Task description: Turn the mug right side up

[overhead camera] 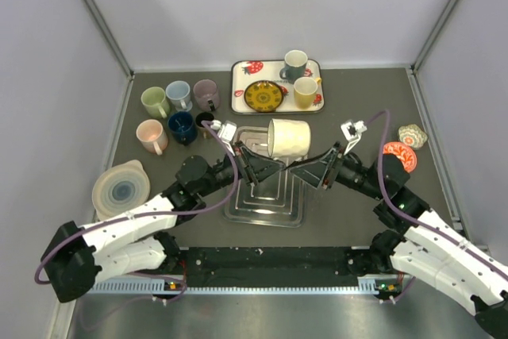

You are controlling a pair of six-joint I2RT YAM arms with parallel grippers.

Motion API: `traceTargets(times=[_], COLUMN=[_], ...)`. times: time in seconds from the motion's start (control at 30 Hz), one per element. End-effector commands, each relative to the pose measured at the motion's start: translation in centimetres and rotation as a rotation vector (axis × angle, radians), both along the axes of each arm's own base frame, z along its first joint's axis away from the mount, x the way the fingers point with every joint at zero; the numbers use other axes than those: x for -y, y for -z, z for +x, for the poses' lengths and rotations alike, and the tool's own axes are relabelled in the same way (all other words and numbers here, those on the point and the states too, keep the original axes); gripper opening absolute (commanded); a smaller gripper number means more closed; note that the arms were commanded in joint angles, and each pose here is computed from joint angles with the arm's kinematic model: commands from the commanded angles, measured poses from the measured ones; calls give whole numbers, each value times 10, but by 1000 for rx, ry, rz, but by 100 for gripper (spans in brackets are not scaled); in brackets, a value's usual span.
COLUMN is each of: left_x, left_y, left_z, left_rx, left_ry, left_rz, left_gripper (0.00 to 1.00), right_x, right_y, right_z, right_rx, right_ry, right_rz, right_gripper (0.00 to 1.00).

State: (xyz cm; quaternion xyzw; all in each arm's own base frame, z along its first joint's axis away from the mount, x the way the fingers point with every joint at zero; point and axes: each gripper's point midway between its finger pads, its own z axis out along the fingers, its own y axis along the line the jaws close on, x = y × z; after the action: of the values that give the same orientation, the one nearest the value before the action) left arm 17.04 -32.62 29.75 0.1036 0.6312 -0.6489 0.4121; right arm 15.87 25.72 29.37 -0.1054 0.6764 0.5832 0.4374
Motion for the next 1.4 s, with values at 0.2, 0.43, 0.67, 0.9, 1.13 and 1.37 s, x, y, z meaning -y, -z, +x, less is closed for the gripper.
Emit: traceTargets(times=[0.2, 0.43, 0.67, 0.9, 1.13, 1.37], left_x=[-77, -166, -224, -225, -232, -228], left_y=[-49, 9, 73, 126, 151, 186], left_z=[34, 55, 63, 75, 93, 99], left_rx=[297, 238, 79, -109, -184, -284], left_ry=[-426, -750, -915, -854, -831, -740], left_rz=[207, 664, 1052, 1140, 1189, 1268], left_gripper=[0, 0, 0, 0, 0, 0], right_x=[17, 29, 31, 31, 38, 39], right_y=[-8, 16, 29, 32, 45, 52], right_z=[-1, 2, 9, 10, 11, 12], right_rx=[45, 18, 0, 4, -5, -18], right_ry=[58, 112, 134, 132, 155, 163], right_rz=[-151, -229, -275, -302, -351, -370], right_gripper=[51, 51, 51, 51, 51, 51])
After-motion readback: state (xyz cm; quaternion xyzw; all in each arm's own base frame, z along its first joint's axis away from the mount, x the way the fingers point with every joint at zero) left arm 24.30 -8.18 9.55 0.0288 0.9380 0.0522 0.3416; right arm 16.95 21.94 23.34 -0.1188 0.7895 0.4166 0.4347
